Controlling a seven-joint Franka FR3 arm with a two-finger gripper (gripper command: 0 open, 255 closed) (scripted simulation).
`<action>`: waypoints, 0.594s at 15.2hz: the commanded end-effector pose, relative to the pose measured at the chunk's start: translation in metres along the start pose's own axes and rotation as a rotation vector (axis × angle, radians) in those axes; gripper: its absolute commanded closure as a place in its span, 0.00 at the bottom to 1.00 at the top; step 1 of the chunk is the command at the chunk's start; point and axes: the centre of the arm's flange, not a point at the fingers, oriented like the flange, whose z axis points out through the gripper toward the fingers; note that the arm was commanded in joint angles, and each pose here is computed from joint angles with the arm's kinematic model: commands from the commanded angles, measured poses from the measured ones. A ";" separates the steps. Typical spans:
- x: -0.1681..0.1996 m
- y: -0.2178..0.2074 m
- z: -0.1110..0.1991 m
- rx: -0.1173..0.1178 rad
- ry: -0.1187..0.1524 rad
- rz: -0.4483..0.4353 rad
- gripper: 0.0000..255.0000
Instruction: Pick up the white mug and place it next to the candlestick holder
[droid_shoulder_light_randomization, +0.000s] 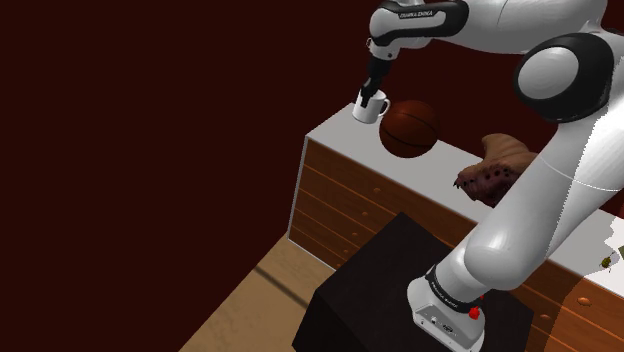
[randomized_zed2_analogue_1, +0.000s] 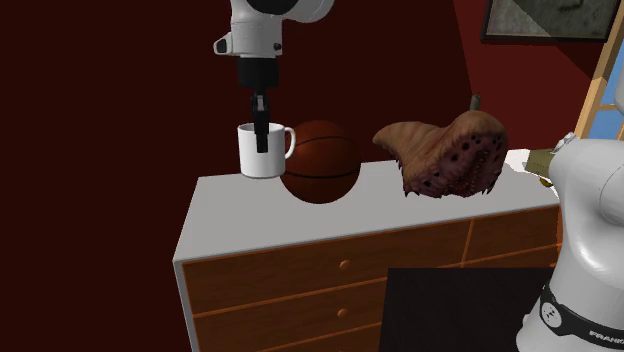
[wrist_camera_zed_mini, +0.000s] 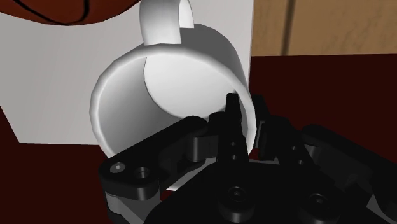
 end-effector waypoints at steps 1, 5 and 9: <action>0.000 0.000 -0.010 0.000 0.000 0.000 1.00; 0.000 0.000 -0.031 0.000 0.000 0.000 1.00; 0.000 0.000 -0.052 0.000 0.000 0.000 1.00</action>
